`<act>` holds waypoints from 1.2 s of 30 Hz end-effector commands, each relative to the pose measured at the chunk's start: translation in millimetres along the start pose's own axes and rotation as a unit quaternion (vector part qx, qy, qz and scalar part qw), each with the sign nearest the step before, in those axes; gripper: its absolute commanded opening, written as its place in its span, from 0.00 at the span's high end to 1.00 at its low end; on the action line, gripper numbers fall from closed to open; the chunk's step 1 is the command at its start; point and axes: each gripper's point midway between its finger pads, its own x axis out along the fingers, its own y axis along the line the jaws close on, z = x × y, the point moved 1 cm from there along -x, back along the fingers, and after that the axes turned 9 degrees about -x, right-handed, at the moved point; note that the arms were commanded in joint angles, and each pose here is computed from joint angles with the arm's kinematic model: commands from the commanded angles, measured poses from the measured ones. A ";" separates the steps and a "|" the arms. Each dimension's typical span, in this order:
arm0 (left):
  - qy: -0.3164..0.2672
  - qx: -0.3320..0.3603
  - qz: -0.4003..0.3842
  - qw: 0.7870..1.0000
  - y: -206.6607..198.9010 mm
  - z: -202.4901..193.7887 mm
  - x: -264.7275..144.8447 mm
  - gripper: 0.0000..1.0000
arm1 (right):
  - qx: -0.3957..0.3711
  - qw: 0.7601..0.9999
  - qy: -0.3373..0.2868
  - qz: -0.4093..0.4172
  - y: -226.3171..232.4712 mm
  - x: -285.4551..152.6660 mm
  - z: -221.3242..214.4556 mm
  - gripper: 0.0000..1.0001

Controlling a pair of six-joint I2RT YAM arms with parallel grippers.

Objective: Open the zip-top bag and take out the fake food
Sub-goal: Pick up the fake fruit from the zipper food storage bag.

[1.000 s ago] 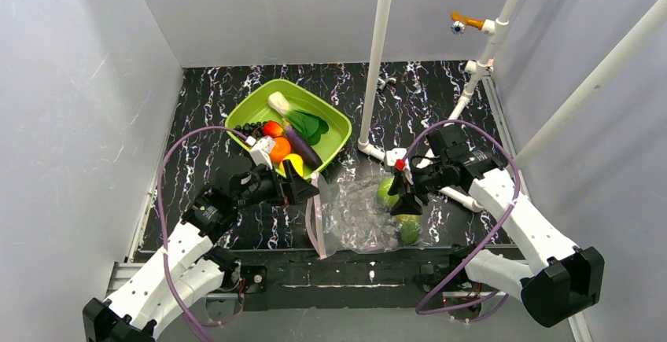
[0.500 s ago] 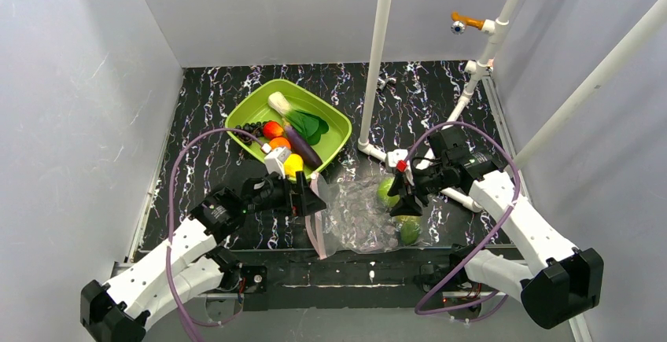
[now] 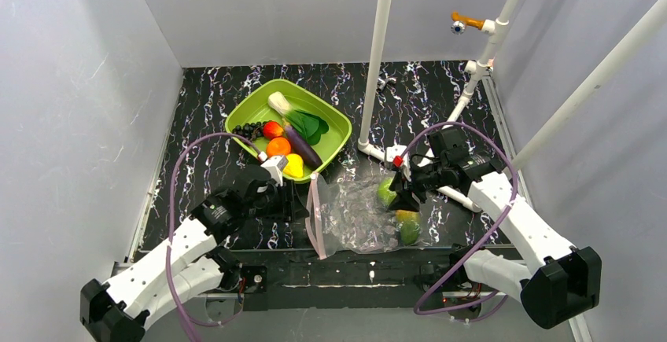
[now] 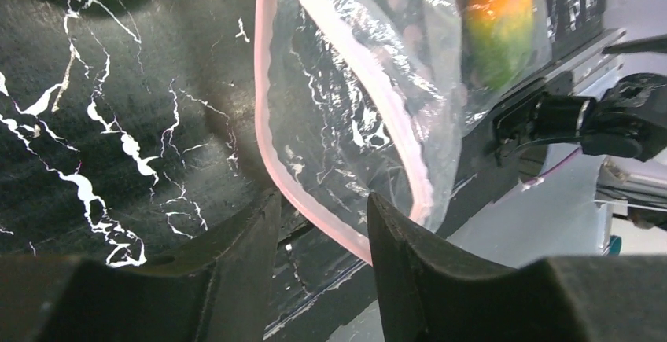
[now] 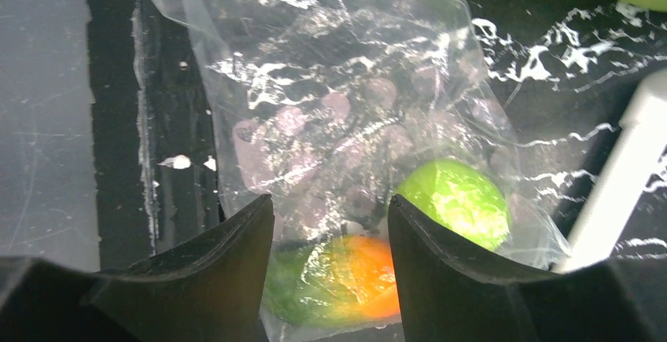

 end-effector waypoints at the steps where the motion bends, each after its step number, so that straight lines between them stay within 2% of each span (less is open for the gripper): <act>1: 0.033 0.008 0.000 0.999 0.5 -9.2 5.6 0.60 | 0.004 0.998 0.028 -0.055 -21.9 -1.9 -9.3 0.37; 5: 0.052 0.005 -0.042 0.998 -12.3 -13.1 16.1 0.61 | -0.001 0.993 0.077 -0.088 -37.7 -6.2 -25.7 0.37; 8: 0.061 -0.002 -0.059 0.996 -16.0 -16.1 24.2 0.61 | -0.009 0.992 0.094 -0.078 -38.9 -7.6 -34.6 0.36; 14: 0.066 -0.005 -0.069 0.995 -15.2 -18.3 39.2 0.61 | -0.099 0.983 0.141 -0.065 -49.4 -7.0 -61.6 0.32; 18: 0.072 -0.009 -0.074 0.995 -16.0 -18.6 48.3 0.60 | -0.169 0.975 0.146 0.010 -39.3 -3.2 -69.6 0.29; 21: 0.067 -0.008 -0.077 0.995 -15.8 -17.2 53.6 0.60 | -0.197 0.970 0.141 0.025 -44.2 2.9 -72.5 0.29; 23: 0.067 -0.009 -0.081 0.994 -16.5 -17.3 55.9 0.59 | -0.199 0.969 0.144 0.030 -50.0 5.5 -74.2 0.30; 30: 0.055 -0.010 -0.116 0.992 -22.4 -17.5 62.8 0.55 | -0.190 0.968 0.157 0.055 -59.5 16.2 -85.2 0.47; 36: 0.069 -0.020 -0.122 0.990 -16.9 -26.1 74.0 0.50 | -0.190 0.970 0.138 0.054 -58.5 23.3 -79.3 0.50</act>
